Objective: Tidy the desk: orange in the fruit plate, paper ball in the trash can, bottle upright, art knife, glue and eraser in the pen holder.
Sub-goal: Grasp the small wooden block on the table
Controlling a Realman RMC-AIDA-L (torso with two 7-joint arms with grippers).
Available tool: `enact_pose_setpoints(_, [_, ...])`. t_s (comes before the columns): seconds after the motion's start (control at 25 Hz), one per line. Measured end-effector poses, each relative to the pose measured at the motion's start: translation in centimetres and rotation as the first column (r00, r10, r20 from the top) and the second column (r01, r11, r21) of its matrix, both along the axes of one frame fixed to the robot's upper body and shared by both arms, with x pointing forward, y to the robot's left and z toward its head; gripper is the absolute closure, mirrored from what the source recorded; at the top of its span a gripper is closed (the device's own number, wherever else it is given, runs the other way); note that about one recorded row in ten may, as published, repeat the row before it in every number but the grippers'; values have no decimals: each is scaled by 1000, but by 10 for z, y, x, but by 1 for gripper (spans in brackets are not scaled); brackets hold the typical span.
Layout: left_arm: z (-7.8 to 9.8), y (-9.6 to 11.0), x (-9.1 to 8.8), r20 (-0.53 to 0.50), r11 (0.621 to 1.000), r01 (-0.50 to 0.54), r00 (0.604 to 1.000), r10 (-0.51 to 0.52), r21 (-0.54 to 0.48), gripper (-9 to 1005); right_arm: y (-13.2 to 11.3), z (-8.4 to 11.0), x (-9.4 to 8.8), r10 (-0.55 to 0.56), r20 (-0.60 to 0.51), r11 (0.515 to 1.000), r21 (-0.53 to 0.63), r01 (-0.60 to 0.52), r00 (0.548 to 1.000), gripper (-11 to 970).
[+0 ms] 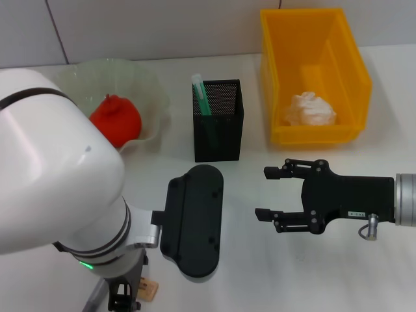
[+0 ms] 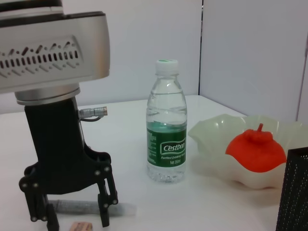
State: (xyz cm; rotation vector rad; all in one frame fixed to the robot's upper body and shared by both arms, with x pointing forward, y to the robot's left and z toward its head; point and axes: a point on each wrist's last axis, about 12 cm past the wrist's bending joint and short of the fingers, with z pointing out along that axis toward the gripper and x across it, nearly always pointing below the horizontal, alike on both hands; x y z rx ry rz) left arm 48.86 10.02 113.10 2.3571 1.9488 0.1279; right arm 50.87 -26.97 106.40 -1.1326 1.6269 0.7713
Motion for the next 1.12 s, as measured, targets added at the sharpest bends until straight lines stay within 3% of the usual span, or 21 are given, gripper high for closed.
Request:
enact_pose_setpoints(0.44, [6, -7, -1, -35, 1000, 26, 999, -26, 5, 343, 1, -4, -2, 2, -9, 1000, 4, -2, 1000, 197])
enact_pose_setpoints(1.12, [-1, -5, 5, -39, 1000, -11, 999, 11, 24, 347, 1, -4, -3, 3, -11, 1000, 6, -3, 1000, 197])
